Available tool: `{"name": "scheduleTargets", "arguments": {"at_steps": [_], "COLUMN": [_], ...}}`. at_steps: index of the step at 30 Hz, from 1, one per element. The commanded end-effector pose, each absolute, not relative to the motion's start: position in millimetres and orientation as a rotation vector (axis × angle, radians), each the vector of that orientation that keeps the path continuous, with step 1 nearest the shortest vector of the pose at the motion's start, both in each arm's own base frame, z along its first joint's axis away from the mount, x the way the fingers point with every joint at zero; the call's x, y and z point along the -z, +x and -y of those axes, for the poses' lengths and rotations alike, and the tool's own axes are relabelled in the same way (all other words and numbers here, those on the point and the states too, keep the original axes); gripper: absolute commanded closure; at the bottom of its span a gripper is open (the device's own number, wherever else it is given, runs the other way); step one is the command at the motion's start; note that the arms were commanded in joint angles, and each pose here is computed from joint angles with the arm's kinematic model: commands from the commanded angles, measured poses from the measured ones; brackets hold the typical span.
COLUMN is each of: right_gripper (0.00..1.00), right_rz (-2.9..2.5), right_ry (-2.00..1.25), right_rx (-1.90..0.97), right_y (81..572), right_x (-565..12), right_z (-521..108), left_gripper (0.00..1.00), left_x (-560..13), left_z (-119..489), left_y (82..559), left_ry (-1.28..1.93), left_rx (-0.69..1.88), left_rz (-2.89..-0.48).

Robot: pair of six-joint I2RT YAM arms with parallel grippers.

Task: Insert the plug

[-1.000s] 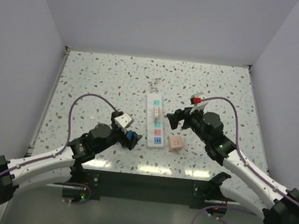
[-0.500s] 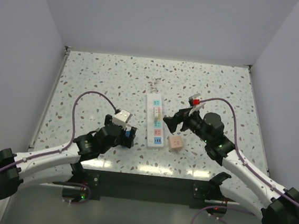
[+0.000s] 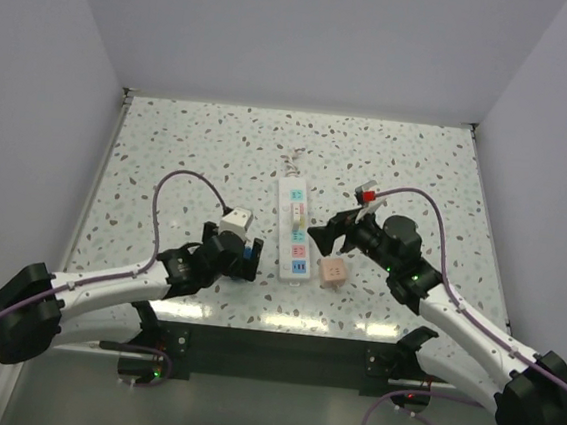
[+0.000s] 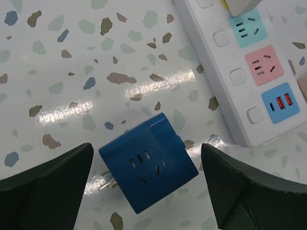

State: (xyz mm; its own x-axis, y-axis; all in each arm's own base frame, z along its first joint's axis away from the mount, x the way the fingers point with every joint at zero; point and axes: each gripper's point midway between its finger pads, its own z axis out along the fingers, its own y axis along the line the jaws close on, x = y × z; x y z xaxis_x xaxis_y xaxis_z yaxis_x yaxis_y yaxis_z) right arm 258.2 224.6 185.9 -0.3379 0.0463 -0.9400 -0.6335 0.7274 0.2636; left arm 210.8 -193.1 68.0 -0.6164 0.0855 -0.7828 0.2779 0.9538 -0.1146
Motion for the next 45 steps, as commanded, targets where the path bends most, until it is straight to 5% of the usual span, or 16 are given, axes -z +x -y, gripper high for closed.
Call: {"name": "scheduleTargets", "arguments": {"at_steps": [1,6,9,13,20,36,45], "right_gripper": [0.01,0.01,0.01,0.01,0.02,0.04,0.04], "right_rz": [-1.735,-1.737,-1.734,-1.738,-1.725,-1.31,-1.27], "right_ry": [-0.453,-0.446,-0.444,-0.443,-0.464,-0.965,-1.058], "right_rx": [-0.763,-0.752,-0.753,-0.751,-0.749,-0.857,-0.765], "right_y": [260,259,258,258,255,185,192], "right_x": [-199,-198,-198,-197,-197,-215,-207], "right_z": [-226,-223,-222,-221,-221,-271,-294], "left_gripper": [0.0,0.0,0.16,0.57,1.0,1.0,1.0], "left_x": [-74,-67,-68,-66,-66,-190,-232], "left_z": [207,202,198,198,203,246,273], "left_y": [217,217,216,212,212,229,219], "left_ry": [0.234,0.226,0.219,0.214,0.216,0.234,0.299], "left_rx": [0.301,0.231,0.217,0.235,0.305,0.897,1.125], "left_rz": [-2.239,-2.274,-2.284,-2.29,-2.256,-1.796,-1.654]}}
